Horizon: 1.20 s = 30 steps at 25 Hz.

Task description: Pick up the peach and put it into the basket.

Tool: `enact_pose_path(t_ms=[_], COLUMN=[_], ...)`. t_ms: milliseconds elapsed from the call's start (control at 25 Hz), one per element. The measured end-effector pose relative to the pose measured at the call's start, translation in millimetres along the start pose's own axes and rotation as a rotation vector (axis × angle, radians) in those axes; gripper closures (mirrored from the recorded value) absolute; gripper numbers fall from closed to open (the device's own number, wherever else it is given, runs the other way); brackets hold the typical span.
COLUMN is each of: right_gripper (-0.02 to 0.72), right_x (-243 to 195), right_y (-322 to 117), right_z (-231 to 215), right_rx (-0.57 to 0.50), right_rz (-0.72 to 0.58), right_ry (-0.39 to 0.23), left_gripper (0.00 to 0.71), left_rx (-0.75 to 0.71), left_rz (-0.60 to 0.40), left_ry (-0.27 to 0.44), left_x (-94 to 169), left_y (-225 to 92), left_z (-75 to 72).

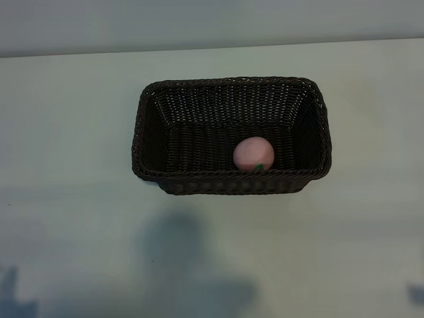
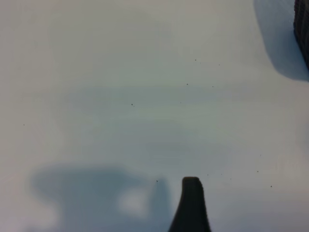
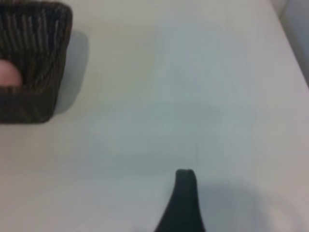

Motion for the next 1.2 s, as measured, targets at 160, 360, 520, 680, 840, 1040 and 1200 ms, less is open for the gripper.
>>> enact_pose_path(t_ms=[160,360,520,680,840,1040,1200], right_gripper=[0.108,0.108,0.108,0.108,0.108,0.108,0.108], right_x=[-8.2,-12.7,-17.3,-19.8,-19.8,-19.8,-19.8], right_y=[-7.7,-12.0,-12.0,-11.0,-10.7,-10.7,-10.7], right_z=[0.7,2.3,2.8,3.5,3.6,3.6,3.6], right_rx=[0.031,0.036,0.037,0.033,0.032,0.032,0.032], right_rz=[0.038,0.057,0.042,0.024,0.022,0.022,0.022], right_ry=[0.010,0.025,0.031,0.037,0.038,0.038,0.038], left_gripper=[0.118,0.118,0.118,0.118,0.118,0.118,0.118], left_rx=[0.000,0.000,0.000,0.006,0.006,0.006,0.006], left_rz=[0.000,0.000,0.000,0.000,0.000,0.000,0.000], left_ry=[0.000,0.000,0.000,0.000,0.000,0.000,0.000], left_x=[0.0,0.0,0.0,0.0,0.0,0.0,0.0], left_y=[0.0,0.0,0.0,0.0,0.0,0.0,0.0], left_z=[0.0,-0.1,-0.1,-0.1,-0.1,-0.1,-0.1])
Point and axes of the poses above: a point on each arm's last joint axis where the gripper is mounted, x pointing back along that axis away from the gripper, z along the wrist's bending axis when the last joint is at zero, y = z × x, the point moved 3 cm from there along -x, pointing out along that axis toward the gripper, and after that the axes turned 13 degrees about -x, right-handed, at the moved point
